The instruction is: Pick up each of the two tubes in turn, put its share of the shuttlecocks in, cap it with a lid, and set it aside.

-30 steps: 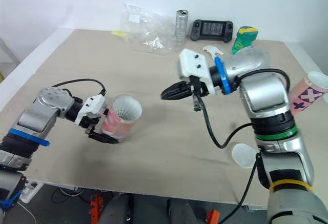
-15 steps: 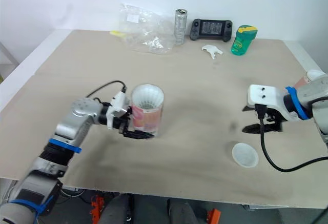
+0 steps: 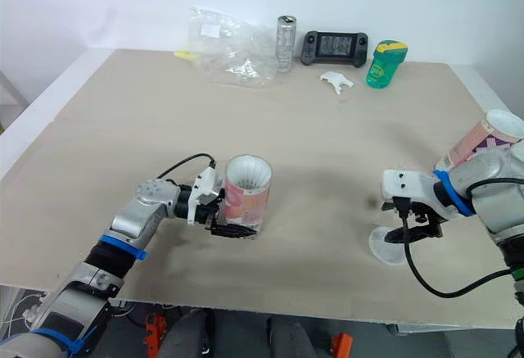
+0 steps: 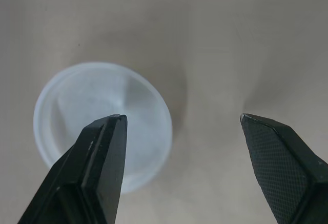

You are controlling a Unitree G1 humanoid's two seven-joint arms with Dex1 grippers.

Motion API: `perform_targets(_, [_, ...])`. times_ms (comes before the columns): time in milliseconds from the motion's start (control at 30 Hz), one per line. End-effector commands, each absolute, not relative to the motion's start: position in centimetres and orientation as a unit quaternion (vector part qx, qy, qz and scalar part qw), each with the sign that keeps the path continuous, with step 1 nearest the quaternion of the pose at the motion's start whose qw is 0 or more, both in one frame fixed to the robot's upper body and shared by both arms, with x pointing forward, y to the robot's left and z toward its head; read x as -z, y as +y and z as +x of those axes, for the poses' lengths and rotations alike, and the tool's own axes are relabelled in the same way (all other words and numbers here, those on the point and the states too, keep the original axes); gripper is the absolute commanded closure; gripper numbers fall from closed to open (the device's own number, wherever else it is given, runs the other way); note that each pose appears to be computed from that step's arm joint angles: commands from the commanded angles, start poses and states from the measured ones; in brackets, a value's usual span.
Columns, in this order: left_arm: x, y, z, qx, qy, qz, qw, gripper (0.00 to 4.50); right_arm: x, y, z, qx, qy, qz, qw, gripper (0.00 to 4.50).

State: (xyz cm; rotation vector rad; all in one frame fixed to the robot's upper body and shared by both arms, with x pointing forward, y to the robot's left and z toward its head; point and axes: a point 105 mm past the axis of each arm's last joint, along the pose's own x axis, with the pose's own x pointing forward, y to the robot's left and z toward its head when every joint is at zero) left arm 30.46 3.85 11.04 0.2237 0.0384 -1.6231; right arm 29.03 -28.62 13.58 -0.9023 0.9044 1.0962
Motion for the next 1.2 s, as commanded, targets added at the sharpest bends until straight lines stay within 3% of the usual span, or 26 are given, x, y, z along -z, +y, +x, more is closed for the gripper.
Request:
perform_targets(33, [-10.6,4.8,30.8,0.714,0.027,0.101,0.692,0.88,-13.3,-28.8,29.2,-0.476,0.406,-0.411,0.663,0.69])
perform_targets(67, [-10.5,4.9,30.8,0.714,0.028,0.101,0.693,0.88,-13.1,-28.8,29.1,-0.479,0.409,-0.414,0.658,0.69])
perform_targets(100, [-10.4,4.9,30.8,0.713,0.029,0.101,0.693,0.88,-13.0,-28.8,28.9,-0.481,0.411,-0.414,0.654,1.20])
perform_targets(133, [-10.4,5.0,30.8,0.713,0.031,0.101,0.693,0.88,-13.0,-28.8,28.7,-0.486,0.412,-0.413,0.651,1.41])
perform_targets(333, [-9.9,4.9,30.7,0.716,0.035,0.106,0.690,0.88,-14.0,-27.8,28.7,-0.496,0.384,-0.410,0.662,4.41])
perform_targets(500, [-9.4,4.7,30.4,0.726,0.043,0.114,0.677,0.88,-15.9,-26.2,29.2,-0.508,0.345,-0.400,0.681,4.46])
perform_targets(700, [-8.8,4.9,30.7,0.730,0.046,0.137,0.668,0.88,-22.2,-20.4,29.8,-0.556,0.218,-0.387,0.702,4.46])
perform_targets(967, [-8.2,5.0,31.0,0.737,0.058,0.161,0.654,0.88,-29.3,-11.8,30.0,-0.617,0.072,-0.433,0.653,4.46])
perform_targets(1200, [-8.4,5.2,31.3,0.735,0.058,0.159,0.657,0.88,-29.9,-7.6,30.4,-0.637,0.040,-0.488,0.595,4.46])
